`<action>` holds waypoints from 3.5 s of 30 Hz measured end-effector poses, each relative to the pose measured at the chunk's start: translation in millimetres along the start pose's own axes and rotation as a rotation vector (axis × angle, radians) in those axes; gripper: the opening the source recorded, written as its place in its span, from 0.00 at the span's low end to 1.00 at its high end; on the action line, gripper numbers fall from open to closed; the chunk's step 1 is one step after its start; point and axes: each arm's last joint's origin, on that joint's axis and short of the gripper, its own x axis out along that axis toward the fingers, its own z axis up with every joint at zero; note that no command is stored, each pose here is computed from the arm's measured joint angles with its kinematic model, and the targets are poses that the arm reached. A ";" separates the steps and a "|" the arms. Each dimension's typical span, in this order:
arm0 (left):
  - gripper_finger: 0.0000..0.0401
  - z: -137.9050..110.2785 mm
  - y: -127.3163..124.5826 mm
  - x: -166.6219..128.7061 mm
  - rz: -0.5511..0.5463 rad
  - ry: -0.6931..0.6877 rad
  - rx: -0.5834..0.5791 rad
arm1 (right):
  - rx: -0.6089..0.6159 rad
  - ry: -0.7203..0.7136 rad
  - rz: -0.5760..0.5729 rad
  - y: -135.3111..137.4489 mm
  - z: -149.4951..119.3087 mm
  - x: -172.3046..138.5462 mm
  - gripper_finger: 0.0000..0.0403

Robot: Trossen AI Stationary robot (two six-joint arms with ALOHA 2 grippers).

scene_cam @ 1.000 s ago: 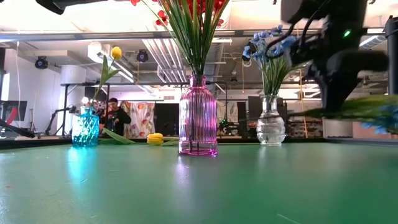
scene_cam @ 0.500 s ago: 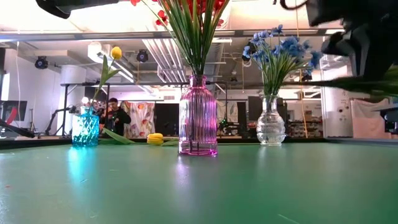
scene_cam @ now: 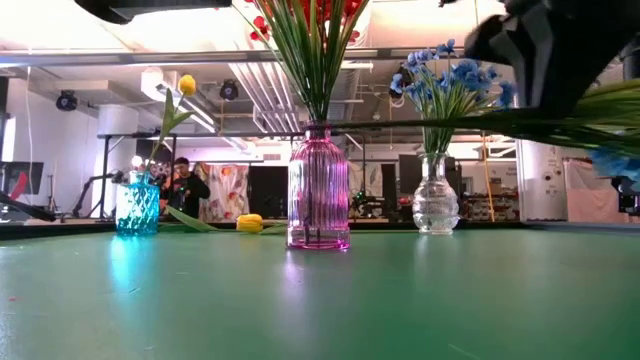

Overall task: Sort flowers into vase by color
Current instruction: Put the blue flowers into the transparent vase

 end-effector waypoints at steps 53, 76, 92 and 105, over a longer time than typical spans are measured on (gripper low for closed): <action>0.22 -46.6 -19.0 43.7 -0.127 0.090 -0.185 | -0.137 0.030 -0.114 56.2 69.5 18.3 0.05; 0.12 -38.3 -39.4 95.0 -0.029 0.175 -0.053 | -0.196 0.017 -0.129 56.4 70.0 18.0 0.05; 0.00 -55.2 -35.8 85.9 -0.019 0.181 -0.104 | -0.177 -0.049 -0.150 54.1 76.2 -1.0 0.44; 0.00 -63.0 -25.6 55.8 -0.045 -0.131 -0.268 | -0.026 -0.358 -0.130 62.5 36.7 -107.6 0.57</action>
